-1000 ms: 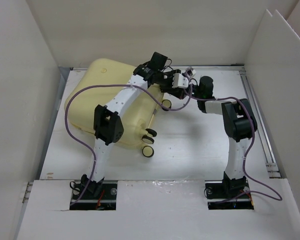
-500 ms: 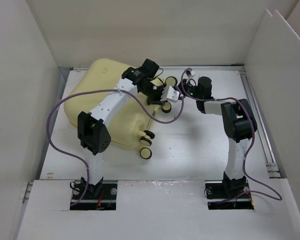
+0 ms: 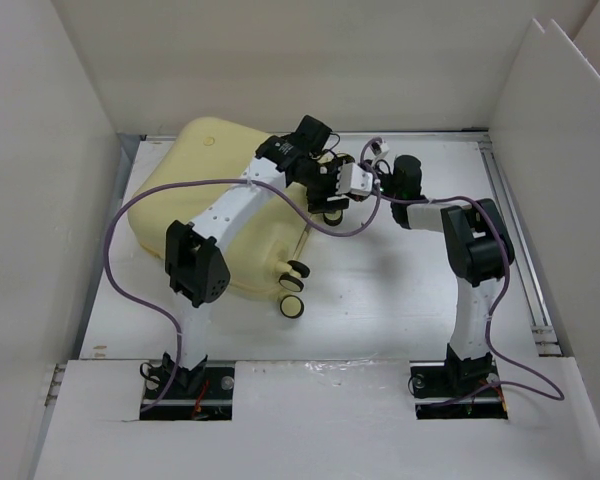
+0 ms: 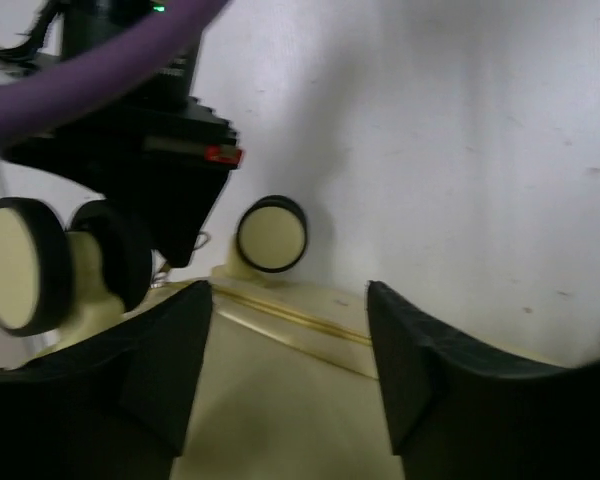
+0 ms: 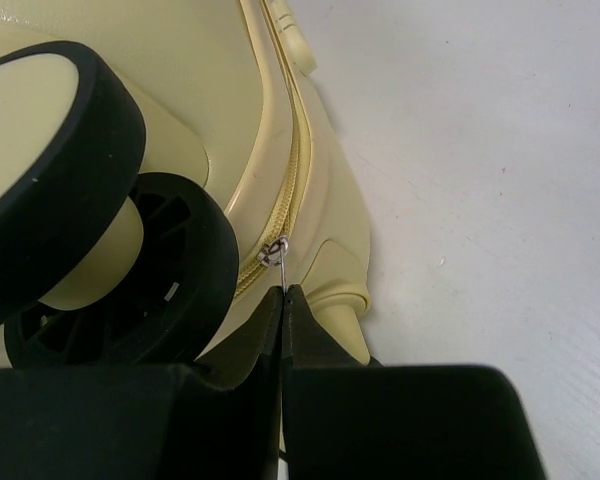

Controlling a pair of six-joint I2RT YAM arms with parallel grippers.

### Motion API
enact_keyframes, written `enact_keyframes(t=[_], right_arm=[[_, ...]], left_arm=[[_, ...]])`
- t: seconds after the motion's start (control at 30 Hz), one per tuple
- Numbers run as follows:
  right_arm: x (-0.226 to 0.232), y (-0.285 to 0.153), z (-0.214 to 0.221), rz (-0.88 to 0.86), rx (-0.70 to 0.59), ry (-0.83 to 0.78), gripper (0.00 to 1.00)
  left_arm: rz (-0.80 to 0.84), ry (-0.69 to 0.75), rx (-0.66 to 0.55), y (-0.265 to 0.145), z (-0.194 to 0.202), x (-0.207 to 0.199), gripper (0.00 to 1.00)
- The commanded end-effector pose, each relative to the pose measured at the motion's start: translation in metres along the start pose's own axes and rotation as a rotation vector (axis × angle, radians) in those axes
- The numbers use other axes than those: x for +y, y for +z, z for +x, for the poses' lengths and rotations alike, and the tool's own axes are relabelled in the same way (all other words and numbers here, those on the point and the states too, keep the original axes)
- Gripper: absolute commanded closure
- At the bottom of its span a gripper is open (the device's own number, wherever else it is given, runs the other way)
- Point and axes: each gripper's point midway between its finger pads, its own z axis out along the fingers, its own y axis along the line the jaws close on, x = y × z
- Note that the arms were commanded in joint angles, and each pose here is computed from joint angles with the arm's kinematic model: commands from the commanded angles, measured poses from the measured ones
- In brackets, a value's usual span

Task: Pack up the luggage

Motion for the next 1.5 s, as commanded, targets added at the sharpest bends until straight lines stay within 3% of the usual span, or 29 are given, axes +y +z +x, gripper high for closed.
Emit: enact_keyframes(t=[0.0,0.27,0.53,0.77,0.83,0.93,1.13,1.47], right_arm=[[-0.006,-0.002,-0.001,0.056,-0.009,-0.019,1.00],[-0.009,-0.004,-0.003,0.064,-0.014,-0.009,1.00],[-0.006,-0.006,-0.010,0.069,-0.024,-0.015,1.00],[-0.010,-0.007,-0.003,0.086,-0.009,0.003,1.00],[-0.007,-0.008,-0.007,0.083,-0.015,-0.003,1.00],[-0.008,-0.008,-0.005,0.087,-0.007,0.004,1.00],[-0.010,-0.008,-0.004,0.101,0.003,0.017,1.00],[-0.009,-0.007,-0.008,0.102,0.003,0.017,1.00]], left_arm=[[-0.174,0.081,-0.011,-0.028,-0.019,0.035,0.37],[-0.232,0.175,0.081,-0.012,0.002,0.061,0.20],[-0.215,0.276,-0.002,-0.029,-0.022,0.051,0.26],[-0.293,0.284,0.020,-0.013,-0.012,0.072,0.17],[-0.293,0.274,0.019,-0.011,-0.011,0.074,0.08],[-0.289,0.278,-0.022,-0.015,-0.022,0.072,0.08],[-0.176,0.364,-0.051,-0.032,-0.032,0.039,0.26],[-0.210,0.395,-0.087,-0.036,-0.039,0.047,0.15]])
